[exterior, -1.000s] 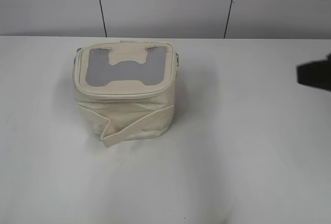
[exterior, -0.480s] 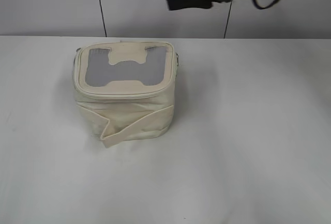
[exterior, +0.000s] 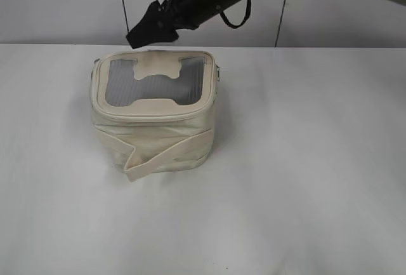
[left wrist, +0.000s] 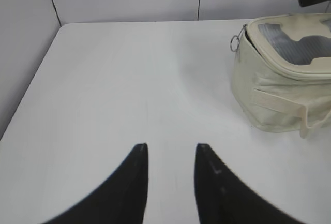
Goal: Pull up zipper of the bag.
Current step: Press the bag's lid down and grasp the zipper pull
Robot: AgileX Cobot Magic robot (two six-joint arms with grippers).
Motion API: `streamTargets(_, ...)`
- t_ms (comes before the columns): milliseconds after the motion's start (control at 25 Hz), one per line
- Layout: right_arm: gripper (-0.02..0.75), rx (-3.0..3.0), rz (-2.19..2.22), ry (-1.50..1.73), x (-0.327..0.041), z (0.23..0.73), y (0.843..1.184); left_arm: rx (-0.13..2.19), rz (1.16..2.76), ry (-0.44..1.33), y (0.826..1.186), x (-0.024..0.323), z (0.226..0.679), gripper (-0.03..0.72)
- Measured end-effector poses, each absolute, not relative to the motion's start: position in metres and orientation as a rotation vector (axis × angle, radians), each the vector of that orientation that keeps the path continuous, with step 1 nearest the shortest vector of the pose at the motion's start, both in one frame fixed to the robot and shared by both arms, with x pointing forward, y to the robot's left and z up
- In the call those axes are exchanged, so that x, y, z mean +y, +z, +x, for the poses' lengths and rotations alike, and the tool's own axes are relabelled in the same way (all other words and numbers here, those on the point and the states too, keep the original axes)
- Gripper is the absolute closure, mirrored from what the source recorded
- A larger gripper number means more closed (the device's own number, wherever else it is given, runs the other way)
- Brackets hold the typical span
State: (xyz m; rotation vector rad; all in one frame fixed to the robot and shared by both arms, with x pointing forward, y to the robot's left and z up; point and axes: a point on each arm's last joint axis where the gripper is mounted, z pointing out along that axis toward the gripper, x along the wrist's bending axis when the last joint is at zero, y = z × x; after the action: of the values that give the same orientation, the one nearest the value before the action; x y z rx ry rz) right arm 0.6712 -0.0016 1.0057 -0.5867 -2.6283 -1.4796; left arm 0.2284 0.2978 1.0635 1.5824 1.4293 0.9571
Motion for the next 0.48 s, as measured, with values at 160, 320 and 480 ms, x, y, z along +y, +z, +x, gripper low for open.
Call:
streamTargets(160,0.204,-2.623,-0.627,-1.46,0.002,0.68,0.985,1.429,1.583,0.958,1.063,0.298,0.228,0.449)
streamTargets(320,0.244,-2.628,-0.667,-1.455,0.004,0.684,0.972,1.43,1.583,0.958,1.063,0.298,0.228,0.449)
streamTargets(480,0.321,-2.631,-0.683,-1.457,0.005,0.686,0.968,1.442,1.595,0.946,1.064,0.298,0.232,0.449)
